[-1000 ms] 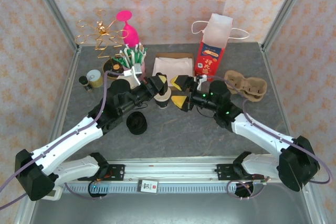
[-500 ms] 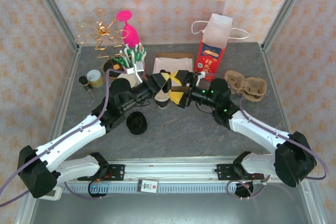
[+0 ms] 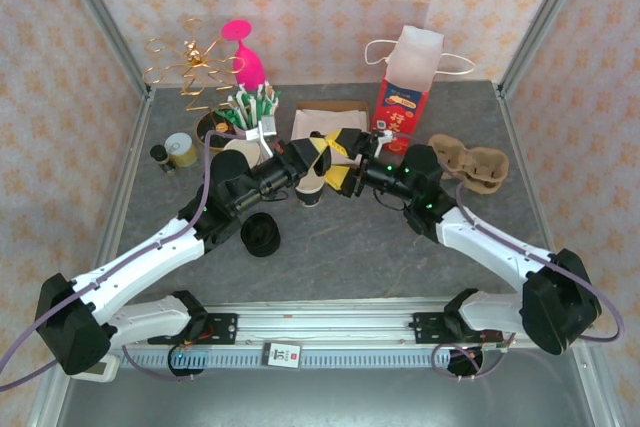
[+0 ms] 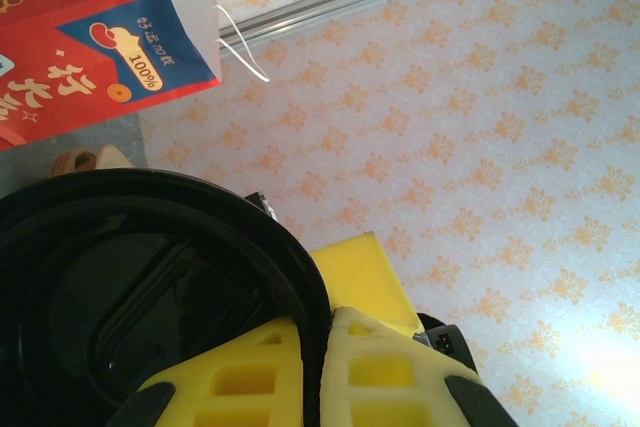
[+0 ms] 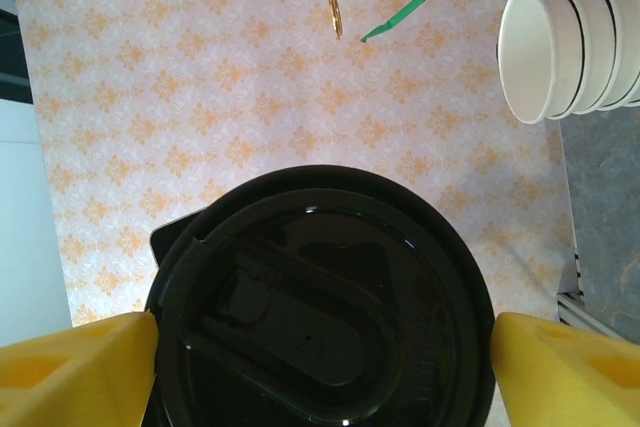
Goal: Pack the takeout coffee
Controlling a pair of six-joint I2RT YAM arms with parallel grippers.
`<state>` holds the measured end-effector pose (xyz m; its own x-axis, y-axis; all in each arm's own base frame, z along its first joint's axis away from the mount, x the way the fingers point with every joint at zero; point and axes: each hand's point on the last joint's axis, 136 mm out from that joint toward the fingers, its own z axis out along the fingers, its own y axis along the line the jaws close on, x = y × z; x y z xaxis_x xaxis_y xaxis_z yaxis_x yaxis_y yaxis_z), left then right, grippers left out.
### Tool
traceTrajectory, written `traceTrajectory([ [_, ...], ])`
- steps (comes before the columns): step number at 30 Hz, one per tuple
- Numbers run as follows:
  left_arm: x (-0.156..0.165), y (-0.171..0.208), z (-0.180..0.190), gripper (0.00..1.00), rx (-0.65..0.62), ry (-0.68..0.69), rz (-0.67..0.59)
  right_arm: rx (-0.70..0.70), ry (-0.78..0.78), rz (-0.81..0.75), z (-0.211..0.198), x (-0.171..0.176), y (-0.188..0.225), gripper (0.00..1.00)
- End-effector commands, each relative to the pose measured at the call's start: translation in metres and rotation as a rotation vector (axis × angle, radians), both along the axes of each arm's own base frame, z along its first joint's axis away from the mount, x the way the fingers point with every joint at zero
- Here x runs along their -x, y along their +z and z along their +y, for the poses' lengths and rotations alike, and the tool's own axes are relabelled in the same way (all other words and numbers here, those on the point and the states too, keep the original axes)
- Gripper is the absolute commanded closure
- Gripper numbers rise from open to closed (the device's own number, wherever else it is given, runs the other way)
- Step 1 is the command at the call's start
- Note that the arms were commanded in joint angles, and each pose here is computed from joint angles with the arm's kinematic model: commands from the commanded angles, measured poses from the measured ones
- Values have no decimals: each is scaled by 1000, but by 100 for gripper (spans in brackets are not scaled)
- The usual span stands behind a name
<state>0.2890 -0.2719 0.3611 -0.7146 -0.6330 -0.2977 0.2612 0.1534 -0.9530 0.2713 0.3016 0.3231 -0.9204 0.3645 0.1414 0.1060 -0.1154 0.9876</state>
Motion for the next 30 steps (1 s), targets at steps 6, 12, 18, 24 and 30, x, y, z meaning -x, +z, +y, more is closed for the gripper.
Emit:
traceTrajectory([
  [6, 3, 14, -2, 90, 49, -28, -42, -58, 31, -74, 1, 3, 33, 24],
  [12, 2, 12, -2, 90, 43, -23, -38, -60, 29, -77, 0, 4, 34, 30],
  [18, 1, 12, 0, 90, 35, -11, -42, -46, 17, -78, -2, 4, 32, 32],
  [24, 0, 12, 4, 80, 20, 4, -44, -24, 2, -81, -2, 2, 29, 32],
  [30, -1, 15, 9, 68, -15, 26, -55, 39, -24, -92, -2, -4, 22, 33],
])
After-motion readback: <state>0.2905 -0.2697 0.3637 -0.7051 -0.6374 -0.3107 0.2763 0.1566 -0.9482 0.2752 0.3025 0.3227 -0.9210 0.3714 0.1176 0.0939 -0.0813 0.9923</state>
